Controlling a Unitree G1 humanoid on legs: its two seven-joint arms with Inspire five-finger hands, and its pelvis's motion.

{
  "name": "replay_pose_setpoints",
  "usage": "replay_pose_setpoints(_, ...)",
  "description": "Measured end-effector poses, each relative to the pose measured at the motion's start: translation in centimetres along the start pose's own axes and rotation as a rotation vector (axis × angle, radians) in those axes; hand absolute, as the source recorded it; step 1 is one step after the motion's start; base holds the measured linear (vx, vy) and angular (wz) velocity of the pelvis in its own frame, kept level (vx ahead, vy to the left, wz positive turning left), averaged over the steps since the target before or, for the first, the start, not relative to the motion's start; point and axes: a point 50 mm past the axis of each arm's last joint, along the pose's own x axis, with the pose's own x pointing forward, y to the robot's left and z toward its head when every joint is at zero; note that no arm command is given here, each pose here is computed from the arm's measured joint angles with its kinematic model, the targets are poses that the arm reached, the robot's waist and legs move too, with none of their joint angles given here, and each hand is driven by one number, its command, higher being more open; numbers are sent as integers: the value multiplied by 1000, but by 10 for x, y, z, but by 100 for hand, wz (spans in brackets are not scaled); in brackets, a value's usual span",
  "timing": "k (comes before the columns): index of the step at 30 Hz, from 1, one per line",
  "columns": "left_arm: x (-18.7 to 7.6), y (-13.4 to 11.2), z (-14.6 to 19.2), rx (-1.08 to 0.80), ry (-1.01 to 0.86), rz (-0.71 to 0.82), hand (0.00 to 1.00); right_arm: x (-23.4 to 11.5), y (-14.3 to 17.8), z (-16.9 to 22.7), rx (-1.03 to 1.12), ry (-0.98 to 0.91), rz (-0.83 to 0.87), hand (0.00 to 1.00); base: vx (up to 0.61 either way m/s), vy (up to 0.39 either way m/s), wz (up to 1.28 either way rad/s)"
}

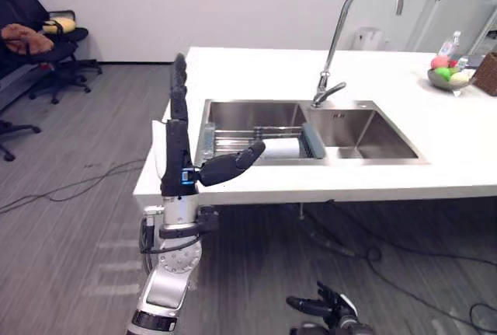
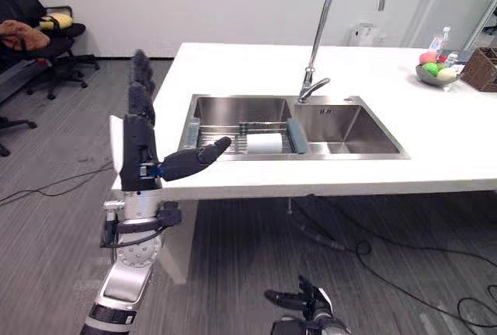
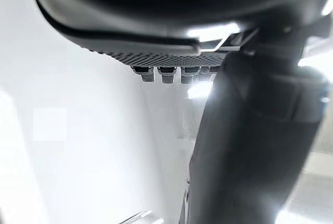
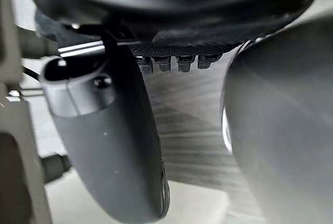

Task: Walk over to the sink, pick up the cup, carry it to the dishwasher, place the cup inside the dishwasher, then close the dishwasher door

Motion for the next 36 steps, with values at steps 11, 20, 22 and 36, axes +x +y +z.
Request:
replay_pose_setpoints(11, -19, -42, -19, 20, 190, -194, 100, -6, -16, -8, -43, 93, 14, 100, 325, -199, 23)
replay_pose_setpoints(20, -9, -32, -15, 119, 106, -391, 100, -8, -26, -24, -33, 195, -10, 100, 160, 7, 11)
replay_pose_setpoints(22, -3, -28, -18, 166, 101, -435, 100, -8, -25, -23, -18, 193, -8, 100, 75, 86, -19)
replay_pose_setpoints(36, 27, -31, -23, 319, 102, -710, 100, -6, -24, -23, -8, 236, -6, 100, -32, 28, -2)
